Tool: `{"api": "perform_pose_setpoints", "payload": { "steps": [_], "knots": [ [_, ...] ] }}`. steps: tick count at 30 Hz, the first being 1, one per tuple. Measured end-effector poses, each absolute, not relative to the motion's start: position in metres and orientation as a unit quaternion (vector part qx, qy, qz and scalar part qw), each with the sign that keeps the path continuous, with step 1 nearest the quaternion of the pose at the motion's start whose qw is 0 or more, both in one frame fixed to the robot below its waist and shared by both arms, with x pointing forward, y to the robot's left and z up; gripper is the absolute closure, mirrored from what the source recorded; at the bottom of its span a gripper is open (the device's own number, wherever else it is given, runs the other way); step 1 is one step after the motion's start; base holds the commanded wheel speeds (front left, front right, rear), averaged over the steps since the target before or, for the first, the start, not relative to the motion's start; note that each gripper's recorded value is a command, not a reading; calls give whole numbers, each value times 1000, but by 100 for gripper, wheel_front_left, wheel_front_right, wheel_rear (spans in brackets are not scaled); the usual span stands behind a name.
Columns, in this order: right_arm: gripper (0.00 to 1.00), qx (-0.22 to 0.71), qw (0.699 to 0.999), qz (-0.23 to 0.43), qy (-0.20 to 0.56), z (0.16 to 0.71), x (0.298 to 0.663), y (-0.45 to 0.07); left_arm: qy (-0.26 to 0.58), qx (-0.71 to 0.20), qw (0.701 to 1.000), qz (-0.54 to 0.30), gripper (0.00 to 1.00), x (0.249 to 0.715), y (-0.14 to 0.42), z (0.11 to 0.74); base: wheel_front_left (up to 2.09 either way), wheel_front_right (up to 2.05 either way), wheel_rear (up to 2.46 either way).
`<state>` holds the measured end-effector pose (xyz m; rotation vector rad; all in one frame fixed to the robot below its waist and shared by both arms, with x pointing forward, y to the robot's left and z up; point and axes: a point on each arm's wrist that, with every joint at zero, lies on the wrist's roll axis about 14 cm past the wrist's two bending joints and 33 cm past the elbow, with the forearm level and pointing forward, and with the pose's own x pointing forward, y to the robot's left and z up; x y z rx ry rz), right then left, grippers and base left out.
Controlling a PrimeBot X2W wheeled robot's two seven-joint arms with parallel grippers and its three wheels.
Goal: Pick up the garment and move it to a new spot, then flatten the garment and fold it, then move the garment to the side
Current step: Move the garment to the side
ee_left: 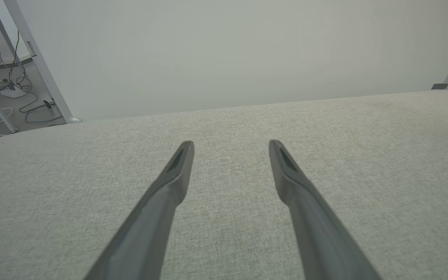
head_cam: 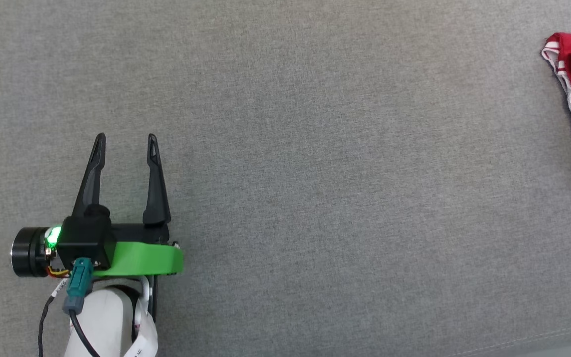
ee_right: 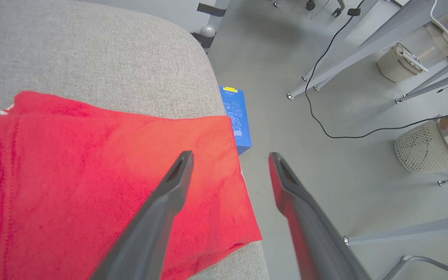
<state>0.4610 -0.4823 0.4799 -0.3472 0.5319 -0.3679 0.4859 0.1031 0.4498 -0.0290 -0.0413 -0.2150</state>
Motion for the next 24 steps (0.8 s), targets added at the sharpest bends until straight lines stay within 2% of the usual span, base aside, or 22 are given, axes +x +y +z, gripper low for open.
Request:
{"api": "perform_pose_setpoints", "payload": {
  "steps": [10, 16, 24],
  "knots": [
    [0, -161, 980, -116, 30, 564, 485, -423, -23, -10, 996, -83, 0, 453, 120, 472, 0, 0, 0],
    [0, -129, 985, -80, -82, 601, 485, -368, -36, -9, 998, -60, 0, 436, 133, 488, 0, 0, 0],
    [0, -66, 983, -11, -173, 618, 469, -272, -50, -10, 998, -29, 0, 416, 154, 505, 0, 0, 0]
  ]
}}
